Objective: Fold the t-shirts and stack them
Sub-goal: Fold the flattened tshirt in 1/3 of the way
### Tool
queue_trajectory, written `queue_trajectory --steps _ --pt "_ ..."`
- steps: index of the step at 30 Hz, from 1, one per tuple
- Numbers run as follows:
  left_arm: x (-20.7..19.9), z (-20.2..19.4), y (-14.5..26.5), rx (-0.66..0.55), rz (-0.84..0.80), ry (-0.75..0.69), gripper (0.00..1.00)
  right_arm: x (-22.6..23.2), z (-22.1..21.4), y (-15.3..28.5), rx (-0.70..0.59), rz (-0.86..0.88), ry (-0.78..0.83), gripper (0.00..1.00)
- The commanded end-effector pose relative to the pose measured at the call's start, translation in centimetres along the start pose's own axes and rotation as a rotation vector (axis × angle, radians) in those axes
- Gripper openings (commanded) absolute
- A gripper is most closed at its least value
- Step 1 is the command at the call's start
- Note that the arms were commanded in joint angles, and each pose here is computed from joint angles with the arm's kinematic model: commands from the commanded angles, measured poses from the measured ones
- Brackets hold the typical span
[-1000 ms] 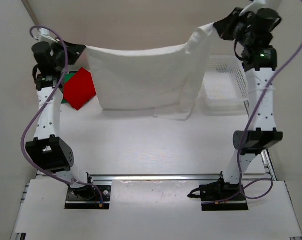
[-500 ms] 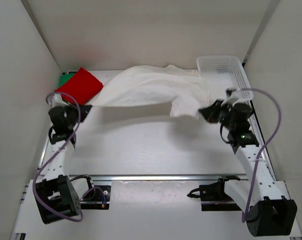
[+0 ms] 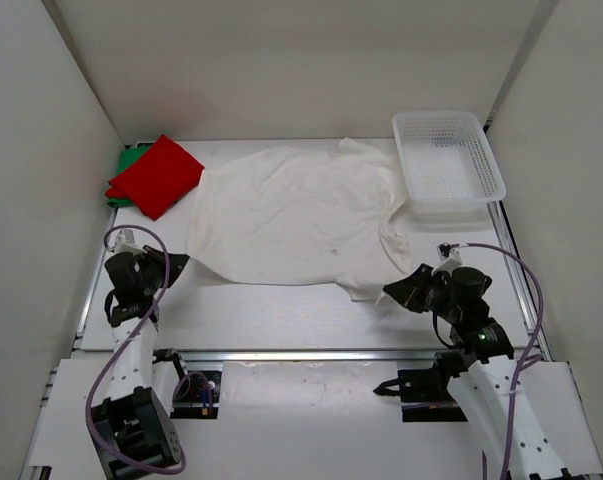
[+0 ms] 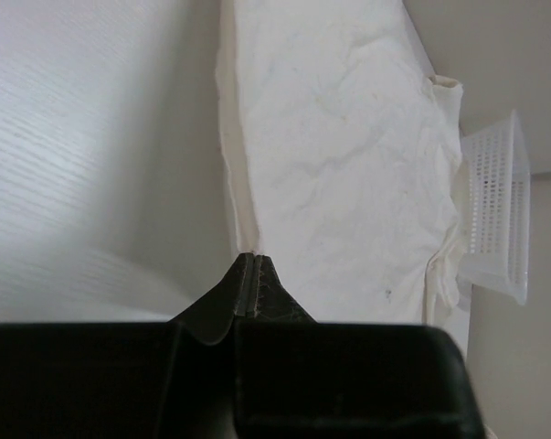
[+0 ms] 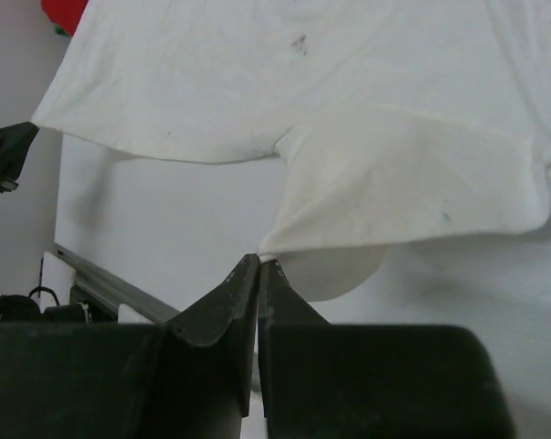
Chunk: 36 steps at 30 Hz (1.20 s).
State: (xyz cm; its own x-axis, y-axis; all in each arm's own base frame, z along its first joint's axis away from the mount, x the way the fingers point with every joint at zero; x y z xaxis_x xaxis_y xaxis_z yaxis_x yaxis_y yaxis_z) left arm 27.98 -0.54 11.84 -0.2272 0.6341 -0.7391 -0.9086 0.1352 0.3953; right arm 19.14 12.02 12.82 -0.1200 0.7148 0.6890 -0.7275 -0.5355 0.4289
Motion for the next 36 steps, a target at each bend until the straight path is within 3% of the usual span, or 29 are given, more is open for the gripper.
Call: queue_trajectory --steps 1,5,9,12,15,17,20,32,36 --pt "0.3 -0.3 1.3 0.041 0.020 -0.037 0.00 1.7 -1.4 2.0 0.038 0.014 -0.035 0.00" --pt "-1.4 0.2 2.2 0.039 0.035 -0.146 0.00 2.1 -1.2 5.0 -0.023 -0.059 -0.018 0.00" --pt "-1.4 -0.5 1.8 0.072 0.014 -0.114 0.00 2.4 -2.8 3.7 0.043 -0.073 0.025 0.00" --pt "-1.8 0.4 0.7 0.060 -0.027 -0.024 0.00 4.5 0.2 2.2 -0.045 -0.081 0.112 0.00" --pt "-2.7 2.1 -0.7 0.040 -0.032 0.021 0.00 4.6 2.9 -0.7 -0.013 -0.152 0.202 0.00" --pt "-3.6 3.4 -1.6 0.008 -0.042 0.043 0.00 4.1 6.8 -2.0 -0.052 -0.057 0.108 0.00" --pt "-3.8 4.0 -3.1 -0.008 -0.027 0.054 0.00 1.4 10.3 -3.4 -0.086 -0.054 0.006 0.00" --pt "-1.6 5.9 -9.7 0.019 0.074 0.154 0.00 -0.1 19.7 -10.8 -0.110 -0.158 0.065 0.00" --pt "-0.5 6.4 -11.3 0.022 0.109 0.172 0.00 -1.4 20.9 -14.1 -0.070 -0.161 0.057 0.00"
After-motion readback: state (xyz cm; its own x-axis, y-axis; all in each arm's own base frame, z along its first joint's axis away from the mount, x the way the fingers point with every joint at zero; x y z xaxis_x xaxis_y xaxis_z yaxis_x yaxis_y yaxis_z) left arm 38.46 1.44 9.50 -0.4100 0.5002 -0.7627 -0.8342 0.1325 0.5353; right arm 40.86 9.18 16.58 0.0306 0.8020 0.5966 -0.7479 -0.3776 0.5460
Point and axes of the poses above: each gripper's point midway between its finger pads, its own y axis back along the fingers, its own x axis along the line the jaws close on, z = x × y, the point moved 1 cm from there along y, back along the fingers
